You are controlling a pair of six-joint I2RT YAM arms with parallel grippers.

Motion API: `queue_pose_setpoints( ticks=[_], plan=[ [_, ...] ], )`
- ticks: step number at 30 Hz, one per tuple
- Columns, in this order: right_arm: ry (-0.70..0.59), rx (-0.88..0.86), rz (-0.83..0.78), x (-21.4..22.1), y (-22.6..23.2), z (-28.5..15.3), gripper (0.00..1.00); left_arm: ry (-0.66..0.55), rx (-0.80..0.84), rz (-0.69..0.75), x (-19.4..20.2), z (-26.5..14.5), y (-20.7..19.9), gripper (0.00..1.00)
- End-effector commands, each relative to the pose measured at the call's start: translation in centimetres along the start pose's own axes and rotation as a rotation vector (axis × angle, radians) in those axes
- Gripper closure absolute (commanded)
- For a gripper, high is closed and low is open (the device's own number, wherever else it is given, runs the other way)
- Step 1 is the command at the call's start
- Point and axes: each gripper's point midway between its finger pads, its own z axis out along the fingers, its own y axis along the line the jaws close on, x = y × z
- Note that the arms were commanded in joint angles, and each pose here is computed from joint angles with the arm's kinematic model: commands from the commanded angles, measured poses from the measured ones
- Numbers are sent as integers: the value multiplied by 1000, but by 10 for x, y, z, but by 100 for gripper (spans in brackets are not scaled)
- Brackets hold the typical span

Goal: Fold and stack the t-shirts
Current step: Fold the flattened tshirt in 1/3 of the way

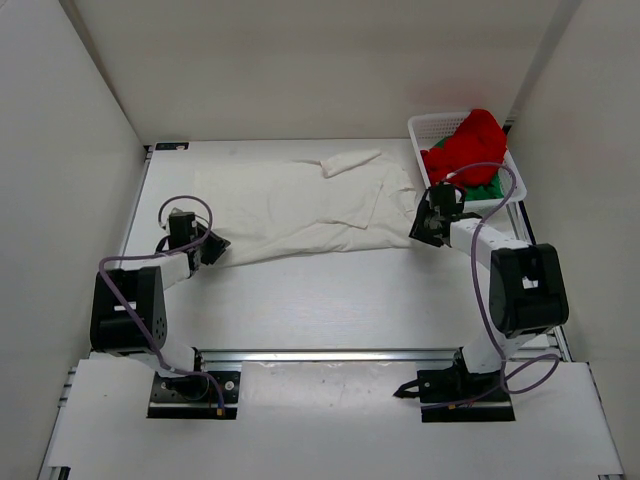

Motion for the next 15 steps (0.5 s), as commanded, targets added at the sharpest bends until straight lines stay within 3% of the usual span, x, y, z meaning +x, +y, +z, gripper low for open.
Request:
queue_pose_setpoints(
  ticks=[1, 4, 8, 10, 15],
  plan=[
    [-35, 76, 36, -5, -19, 12, 65, 27, 63, -75, 7, -3, -2, 63],
    [1, 87, 30, 0, -20, 22, 66, 24, 46, -59, 9, -1, 1, 64],
    [43, 115, 44, 13, -29, 25, 92, 52, 11, -113, 15, -2, 26, 65],
    [43, 115, 72, 18, -34, 16, 100, 44, -1, -169, 14, -7, 40, 65],
    [76, 43, 170, 47, -40, -8, 100, 31, -13, -234, 11, -24, 58, 65]
  ],
)
